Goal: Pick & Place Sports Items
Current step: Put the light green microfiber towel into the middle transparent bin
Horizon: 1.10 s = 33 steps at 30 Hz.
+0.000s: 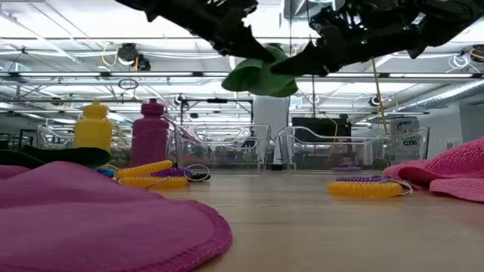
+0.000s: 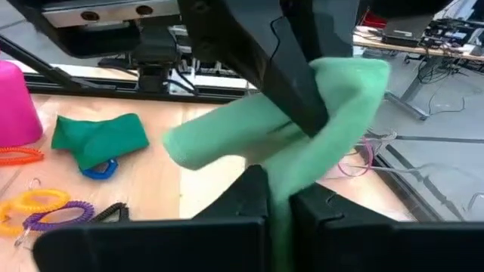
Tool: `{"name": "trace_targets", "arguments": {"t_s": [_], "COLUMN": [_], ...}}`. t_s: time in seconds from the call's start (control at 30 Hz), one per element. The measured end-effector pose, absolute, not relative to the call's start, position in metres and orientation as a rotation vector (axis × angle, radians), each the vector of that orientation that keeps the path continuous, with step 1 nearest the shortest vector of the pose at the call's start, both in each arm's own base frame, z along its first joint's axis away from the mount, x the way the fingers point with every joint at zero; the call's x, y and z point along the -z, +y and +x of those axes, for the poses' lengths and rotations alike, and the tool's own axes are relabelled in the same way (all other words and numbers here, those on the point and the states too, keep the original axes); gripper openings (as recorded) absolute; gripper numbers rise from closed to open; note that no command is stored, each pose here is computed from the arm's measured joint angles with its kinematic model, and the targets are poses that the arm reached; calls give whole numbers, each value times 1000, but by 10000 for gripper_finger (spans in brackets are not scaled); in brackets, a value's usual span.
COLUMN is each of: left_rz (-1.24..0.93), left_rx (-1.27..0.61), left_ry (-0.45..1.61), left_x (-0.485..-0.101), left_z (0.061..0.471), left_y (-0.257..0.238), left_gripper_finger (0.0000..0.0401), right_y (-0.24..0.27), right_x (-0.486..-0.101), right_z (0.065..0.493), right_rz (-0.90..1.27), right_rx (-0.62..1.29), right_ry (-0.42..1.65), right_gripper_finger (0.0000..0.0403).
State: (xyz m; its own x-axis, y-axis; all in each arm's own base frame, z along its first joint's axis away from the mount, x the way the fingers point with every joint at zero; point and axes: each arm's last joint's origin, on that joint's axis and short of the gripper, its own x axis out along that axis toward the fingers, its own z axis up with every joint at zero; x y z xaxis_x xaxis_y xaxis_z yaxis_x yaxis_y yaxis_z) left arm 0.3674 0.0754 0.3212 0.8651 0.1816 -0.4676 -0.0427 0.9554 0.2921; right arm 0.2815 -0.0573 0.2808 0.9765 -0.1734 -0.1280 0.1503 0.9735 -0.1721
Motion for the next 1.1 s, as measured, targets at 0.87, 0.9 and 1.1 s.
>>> {"name": "trace_targets", "arguments": {"t_s": [0.87, 0.9, 1.1], "left_rz": [222, 208, 117], "left_rx": [-172, -171, -114], "left_ry": [654, 662, 678], "left_x": [-313, -312, -306], "left_z": [347, 344, 327], "left_y": [115, 121, 158], "left_gripper_finger": [1, 1, 1], "right_y": [-55, -55, -54], "right_x": [-294, -295, -298], "right_z": [261, 259, 257], "right_rz": [-207, -202, -183], "right_rx": [238, 238, 241], "right_ry": [189, 188, 172], "right_gripper_finger": [212, 217, 232]}}
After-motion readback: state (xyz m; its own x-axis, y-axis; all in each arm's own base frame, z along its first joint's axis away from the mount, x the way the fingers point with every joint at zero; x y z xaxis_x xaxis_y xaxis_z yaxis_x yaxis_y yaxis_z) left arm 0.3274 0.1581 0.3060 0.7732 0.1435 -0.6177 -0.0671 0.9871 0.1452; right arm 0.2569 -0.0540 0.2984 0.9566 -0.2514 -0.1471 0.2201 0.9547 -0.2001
